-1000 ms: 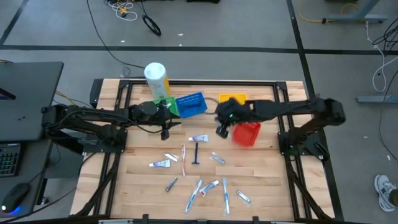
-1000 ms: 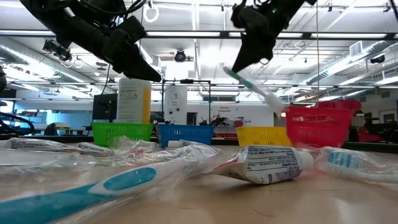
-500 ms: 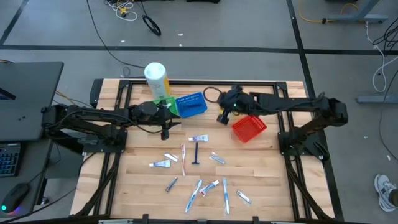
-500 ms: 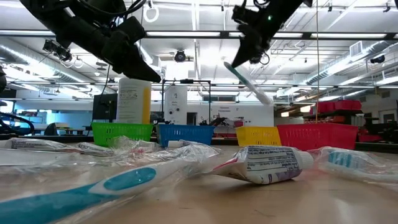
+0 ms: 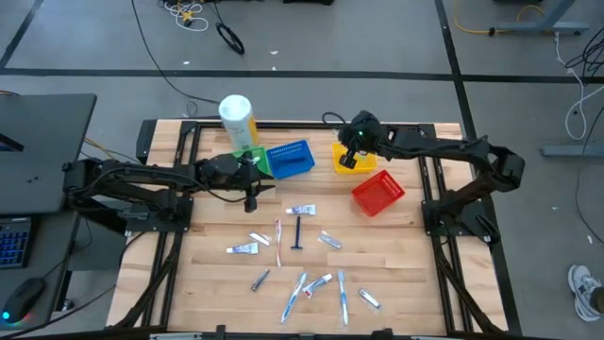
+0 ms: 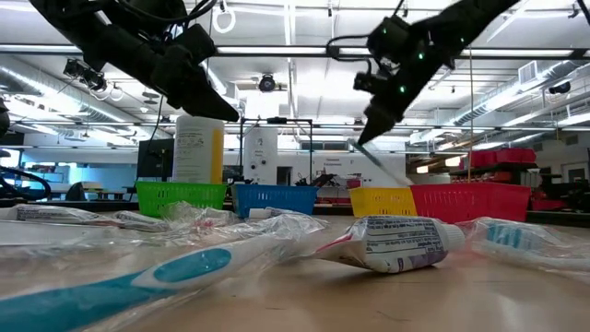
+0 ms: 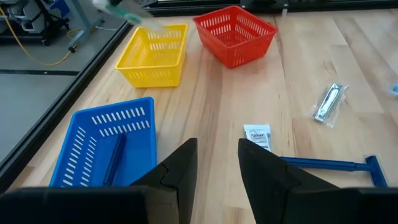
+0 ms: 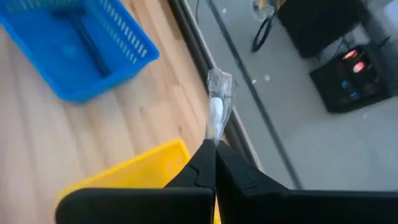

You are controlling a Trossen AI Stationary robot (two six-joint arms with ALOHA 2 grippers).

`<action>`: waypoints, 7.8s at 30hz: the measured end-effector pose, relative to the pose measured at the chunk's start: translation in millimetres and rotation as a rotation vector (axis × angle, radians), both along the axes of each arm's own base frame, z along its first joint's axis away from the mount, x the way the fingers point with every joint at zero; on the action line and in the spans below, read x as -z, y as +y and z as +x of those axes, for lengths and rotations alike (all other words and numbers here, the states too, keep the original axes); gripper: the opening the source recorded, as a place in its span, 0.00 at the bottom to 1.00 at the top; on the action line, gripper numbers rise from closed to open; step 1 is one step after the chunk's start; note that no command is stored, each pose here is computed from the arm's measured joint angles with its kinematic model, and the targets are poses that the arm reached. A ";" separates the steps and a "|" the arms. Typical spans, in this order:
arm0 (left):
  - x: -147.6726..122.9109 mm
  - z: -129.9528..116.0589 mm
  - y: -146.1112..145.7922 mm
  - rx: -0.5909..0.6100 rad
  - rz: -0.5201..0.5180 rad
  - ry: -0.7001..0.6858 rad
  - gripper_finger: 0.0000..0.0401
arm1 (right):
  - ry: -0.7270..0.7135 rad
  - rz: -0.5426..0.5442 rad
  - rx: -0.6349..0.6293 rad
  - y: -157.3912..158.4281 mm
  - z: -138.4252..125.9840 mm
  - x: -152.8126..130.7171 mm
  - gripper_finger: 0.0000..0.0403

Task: Pick & Place Travel size toiletries
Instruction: Put the green toothbrush into the yellow bin, then put the silver nail cutter into the red bin, then put the white toothpaste into the green bin

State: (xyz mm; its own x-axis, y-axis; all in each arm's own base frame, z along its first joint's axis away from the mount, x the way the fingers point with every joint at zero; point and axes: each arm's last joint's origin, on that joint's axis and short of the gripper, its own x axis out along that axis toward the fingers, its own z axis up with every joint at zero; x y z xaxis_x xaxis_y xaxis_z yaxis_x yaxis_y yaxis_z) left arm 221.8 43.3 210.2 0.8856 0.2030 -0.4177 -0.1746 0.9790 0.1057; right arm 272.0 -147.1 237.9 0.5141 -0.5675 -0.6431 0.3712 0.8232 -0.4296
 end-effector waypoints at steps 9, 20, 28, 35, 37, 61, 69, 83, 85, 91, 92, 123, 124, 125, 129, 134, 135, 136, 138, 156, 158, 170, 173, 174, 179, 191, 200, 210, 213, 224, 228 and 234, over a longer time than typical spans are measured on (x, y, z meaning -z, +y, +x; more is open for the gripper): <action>-0.1 0.1 0.0 -0.005 -0.009 -0.003 0.31 | 0.108 -0.016 -0.026 -1.6 -19.4 43.3 0.01; -0.3 0.1 0.2 -0.013 -0.008 -0.004 0.31 | 0.105 -0.003 -0.015 -0.5 -21.4 47.4 0.16; -0.2 0.1 0.2 -0.014 -0.010 -0.004 0.31 | 0.064 0.022 0.011 3.8 -19.5 43.8 0.28; -0.2 0.1 0.2 -0.015 -0.013 -0.005 0.31 | -0.084 0.137 -0.079 22.4 -0.9 27.1 0.32; -0.1 0.0 0.2 -0.015 -0.013 -0.004 0.31 | -0.108 0.165 -0.117 29.9 4.0 24.8 0.33; 1.8 0.4 0.2 -0.011 -0.017 0.009 0.31 | -0.225 0.545 -0.467 161.0 30.7 22.0 0.33; 1.8 0.4 0.2 -0.011 -0.017 0.009 0.31 | -0.185 0.725 -0.458 190.5 21.6 39.2 0.33; 1.8 0.4 0.2 -0.011 -0.018 0.009 0.31 | -0.035 0.858 -0.283 223.9 21.4 88.9 0.33; 1.7 0.5 0.2 -0.012 -0.017 0.008 0.31 | -0.028 0.834 -0.270 225.2 21.3 92.2 0.33; 1.7 0.5 0.2 -0.012 -0.017 0.008 0.31 | -0.015 0.713 -0.234 222.0 19.4 94.8 0.33; 1.7 0.5 0.2 -0.012 -0.017 0.008 0.31 | -0.015 0.699 -0.228 221.5 19.1 95.0 0.33; 5.7 -1.5 -0.3 -0.013 -0.029 0.052 0.31 | 0.104 0.591 -0.159 245.9 10.1 126.6 0.26; 5.6 -1.5 -0.3 -0.011 -0.025 0.053 0.31 | 0.105 0.589 -0.161 245.9 10.0 126.7 0.24; 5.7 -1.5 -0.3 -0.010 -0.023 0.054 0.31 | 0.106 0.589 -0.160 245.8 10.0 126.7 0.22; 5.7 -1.5 -0.2 -0.010 -0.023 0.054 0.31 | 0.097 0.591 -0.167 246.2 11.0 126.2 0.17; 5.7 -1.5 -0.2 -0.011 -0.024 0.054 0.31 | 0.093 0.628 -0.174 245.0 18.0 114.5 0.16; 5.7 -1.5 -0.2 -0.011 -0.024 0.053 0.31 | 0.101 0.632 -0.177 243.4 18.4 110.7 0.16; 5.7 -1.5 -0.3 -0.010 -0.025 0.053 0.31 | 0.107 0.634 -0.176 241.0 18.5 104.8 0.16; 5.7 -1.5 -0.2 -0.011 -0.025 0.053 0.31 | 0.090 0.628 -0.168 235.7 20.2 88.4 0.15; 6.3 -1.8 -0.3 -0.011 -0.027 0.060 0.31 | 0.342 0.370 0.364 166.6 -60.9 24.0 0.17; 6.3 -1.8 -0.3 -0.011 -0.027 0.060 0.31 | 0.363 0.371 0.427 160.6 -66.4 31.5 0.17; 6.3 -1.8 -0.3 -0.012 -0.027 0.060 0.31 | 0.367 0.433 0.569 134.5 -79.0 63.6 0.18; 6.3 -1.8 -0.3 -0.011 -0.027 0.060 0.31 | 0.376 0.445 0.525 131.4 -76.8 63.9 0.22; 6.3 -1.8 -0.3 -0.011 -0.027 0.060 0.31 | 0.371 0.441 0.520 130.3 -76.1 63.9 0.24; 6.3 -1.8 -0.3 -0.011 -0.027 0.060 0.31 | 0.363 0.417 0.552 121.8 -76.9 63.6 0.32; 6.1 -1.7 -0.2 -0.014 -0.023 0.059 0.31 | 0.277 0.487 0.493 115.7 -56.4 34.5 0.36; 5.5 -1.5 -0.1 -0.014 -0.021 0.052 0.31 | -0.048 0.495 0.290 112.3 -17.5 9.4 0.36; 4.9 -1.2 0.0 -0.030 -0.051 0.038 0.31 | -0.297 0.472 0.118 111.1 4.8 1.5 0.36; 5.2 -1.3 -0.1 -0.049 -0.091 0.032 0.31 | -0.325 0.461 0.097 111.1 5.3 6.4 0.36; 10.8 -5.6 -35.1 0.076 -0.436 0.245 0.31 | -0.398 0.487 0.028 114.3 -3.9 42.1 0.36; 2.2 -9.7 -55.3 0.013 -0.449 0.380 0.31 | -0.481 0.461 -0.015 114.6 -7.4 51.4 0.36; -6.3 -13.2 -79.5 -0.016 -0.477 0.419 0.31 | -0.626 0.428 -0.070 115.1 -12.6 57.1 0.36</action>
